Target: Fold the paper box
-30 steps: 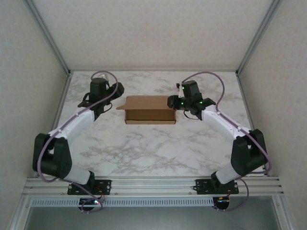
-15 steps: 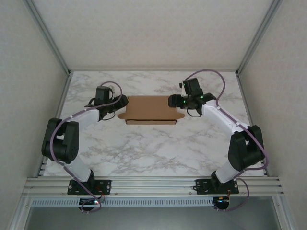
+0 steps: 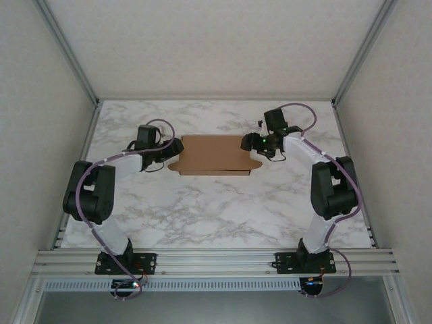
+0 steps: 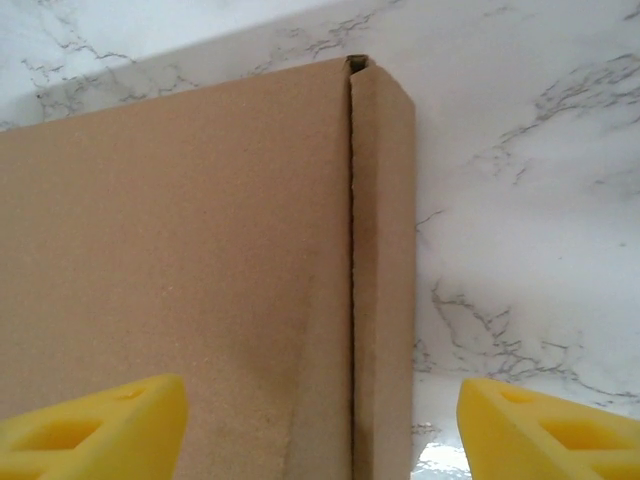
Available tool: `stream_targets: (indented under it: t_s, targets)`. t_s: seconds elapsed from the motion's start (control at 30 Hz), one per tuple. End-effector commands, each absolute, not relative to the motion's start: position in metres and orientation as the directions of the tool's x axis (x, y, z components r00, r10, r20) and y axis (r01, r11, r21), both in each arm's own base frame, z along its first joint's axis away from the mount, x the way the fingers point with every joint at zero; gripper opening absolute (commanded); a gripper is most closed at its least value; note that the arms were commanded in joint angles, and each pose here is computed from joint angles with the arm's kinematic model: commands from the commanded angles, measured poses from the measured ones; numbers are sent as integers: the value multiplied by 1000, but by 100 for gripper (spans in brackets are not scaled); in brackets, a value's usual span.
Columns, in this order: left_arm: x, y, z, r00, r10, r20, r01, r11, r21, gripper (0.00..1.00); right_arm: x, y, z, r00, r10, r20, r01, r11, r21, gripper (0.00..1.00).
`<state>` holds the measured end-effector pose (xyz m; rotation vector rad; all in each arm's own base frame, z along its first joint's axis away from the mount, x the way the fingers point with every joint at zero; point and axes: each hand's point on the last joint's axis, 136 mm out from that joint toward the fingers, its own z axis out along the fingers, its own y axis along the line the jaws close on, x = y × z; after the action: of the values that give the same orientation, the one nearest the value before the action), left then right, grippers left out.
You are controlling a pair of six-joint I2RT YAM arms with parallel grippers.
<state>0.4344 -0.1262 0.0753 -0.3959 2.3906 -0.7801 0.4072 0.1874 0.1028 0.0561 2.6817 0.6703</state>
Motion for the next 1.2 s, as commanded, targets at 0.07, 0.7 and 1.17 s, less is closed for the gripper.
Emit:
stream_targets:
  t_s: [0.07, 0.7, 1.17]
  targets:
    - [432, -128, 59, -809, -425, -406, -103, 783, -614, 63, 399, 193, 85, -948, 128, -293, -34, 871, 491, 69]
    - [435, -114, 82, -746, -439, -500, -92, 812, -577, 58, 389, 183, 54, -957, 136, -256, 8, 894, 447, 51]
    - [427, -149, 65, -820, -370, -436, -20, 781, -625, 56, 389, 183, 48, -962, 133, -240, 13, 896, 444, 48]
